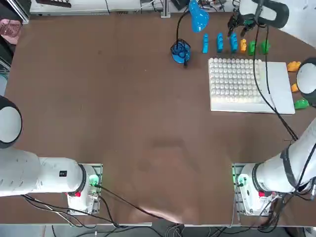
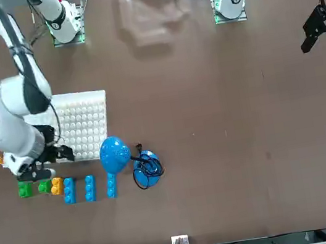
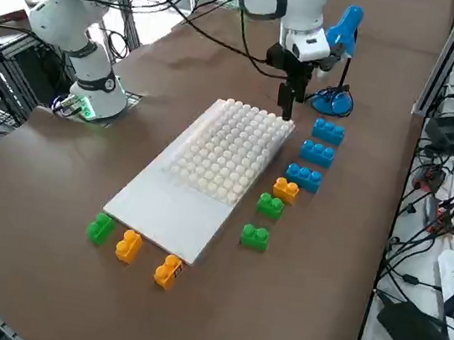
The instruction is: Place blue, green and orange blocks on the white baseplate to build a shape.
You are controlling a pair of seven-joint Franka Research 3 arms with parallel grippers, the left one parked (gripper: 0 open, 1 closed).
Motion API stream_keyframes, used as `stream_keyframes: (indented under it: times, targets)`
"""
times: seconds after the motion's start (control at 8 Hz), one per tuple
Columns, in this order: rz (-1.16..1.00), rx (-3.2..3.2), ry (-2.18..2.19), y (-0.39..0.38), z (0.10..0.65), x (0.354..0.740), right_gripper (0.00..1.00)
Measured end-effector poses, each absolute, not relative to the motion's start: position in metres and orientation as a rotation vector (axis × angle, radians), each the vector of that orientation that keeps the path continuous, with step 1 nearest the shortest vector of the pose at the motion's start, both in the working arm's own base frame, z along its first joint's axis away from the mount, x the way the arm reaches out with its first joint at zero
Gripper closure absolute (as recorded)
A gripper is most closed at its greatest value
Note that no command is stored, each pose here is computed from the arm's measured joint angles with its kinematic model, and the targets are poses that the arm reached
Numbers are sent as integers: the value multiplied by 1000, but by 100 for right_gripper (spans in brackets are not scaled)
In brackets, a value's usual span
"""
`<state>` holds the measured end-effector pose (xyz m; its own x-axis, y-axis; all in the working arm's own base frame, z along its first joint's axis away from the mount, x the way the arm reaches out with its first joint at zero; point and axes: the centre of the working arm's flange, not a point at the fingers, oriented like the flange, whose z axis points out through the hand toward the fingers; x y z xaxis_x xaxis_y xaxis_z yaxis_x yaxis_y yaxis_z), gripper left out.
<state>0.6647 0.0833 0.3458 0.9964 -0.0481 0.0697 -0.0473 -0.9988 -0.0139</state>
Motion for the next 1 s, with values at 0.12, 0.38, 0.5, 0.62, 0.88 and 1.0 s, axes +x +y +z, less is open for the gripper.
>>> stream_keyframes:
  times: [0.12,0.38,0.5,0.62,0.88,1.0]
  targets:
    - [-128,-3121,75,94,327,668,0]
    - [-174,-3110,77,100,294,675,0]
    - [-200,-3106,84,98,278,679,0]
    - [-214,-3103,88,97,266,683,0]
    - [-229,-3099,96,98,256,694,0]
    - [-251,-3094,97,99,255,704,0]
